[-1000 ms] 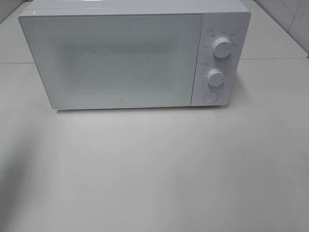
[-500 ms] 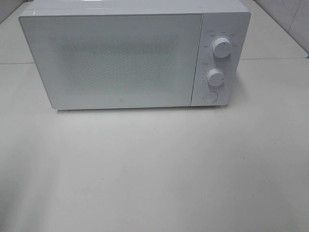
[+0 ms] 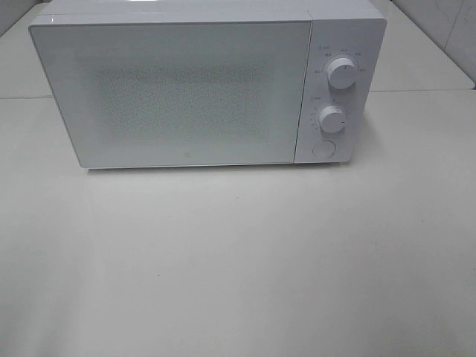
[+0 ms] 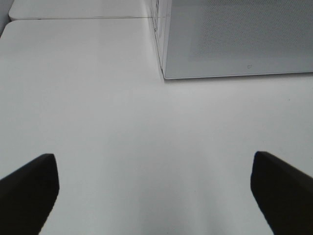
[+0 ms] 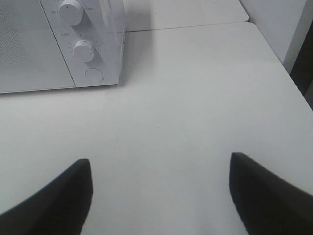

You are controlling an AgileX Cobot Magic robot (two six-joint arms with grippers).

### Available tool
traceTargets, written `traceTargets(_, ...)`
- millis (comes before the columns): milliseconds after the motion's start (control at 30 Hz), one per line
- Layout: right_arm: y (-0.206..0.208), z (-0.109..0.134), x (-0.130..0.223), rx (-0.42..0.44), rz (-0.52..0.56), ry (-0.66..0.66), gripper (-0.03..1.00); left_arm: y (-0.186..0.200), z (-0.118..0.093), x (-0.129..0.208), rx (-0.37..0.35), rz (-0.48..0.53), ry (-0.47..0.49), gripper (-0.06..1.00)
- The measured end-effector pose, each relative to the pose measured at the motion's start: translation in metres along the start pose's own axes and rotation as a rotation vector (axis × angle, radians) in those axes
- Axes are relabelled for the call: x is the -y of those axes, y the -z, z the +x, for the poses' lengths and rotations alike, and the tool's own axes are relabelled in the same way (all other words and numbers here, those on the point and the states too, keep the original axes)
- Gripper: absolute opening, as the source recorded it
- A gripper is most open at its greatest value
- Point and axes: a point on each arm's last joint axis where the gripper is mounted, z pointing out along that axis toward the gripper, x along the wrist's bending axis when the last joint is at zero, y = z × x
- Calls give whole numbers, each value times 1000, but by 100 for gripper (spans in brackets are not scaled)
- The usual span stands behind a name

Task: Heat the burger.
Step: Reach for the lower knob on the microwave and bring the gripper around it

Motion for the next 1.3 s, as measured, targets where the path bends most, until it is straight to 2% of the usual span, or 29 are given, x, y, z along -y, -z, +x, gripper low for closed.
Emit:
traceTargets(267,0,0,0,0,0,0,76,10,-1,5,-9,-16,-22,99)
traceTargets(500,0,0,0,0,0,0,76,15,0,13,-23,45,-36,99)
traceTargets(667,0,0,0,0,0,0,76,34,2,24,-84,-66,-12,99)
traceTargets(800,0,0,0,0,0,0,76,39,2,30,-91,-96,-9,99)
traceTargets(1300,0,0,0,0,0,0,76,36,3,35,-96,-69,42,99)
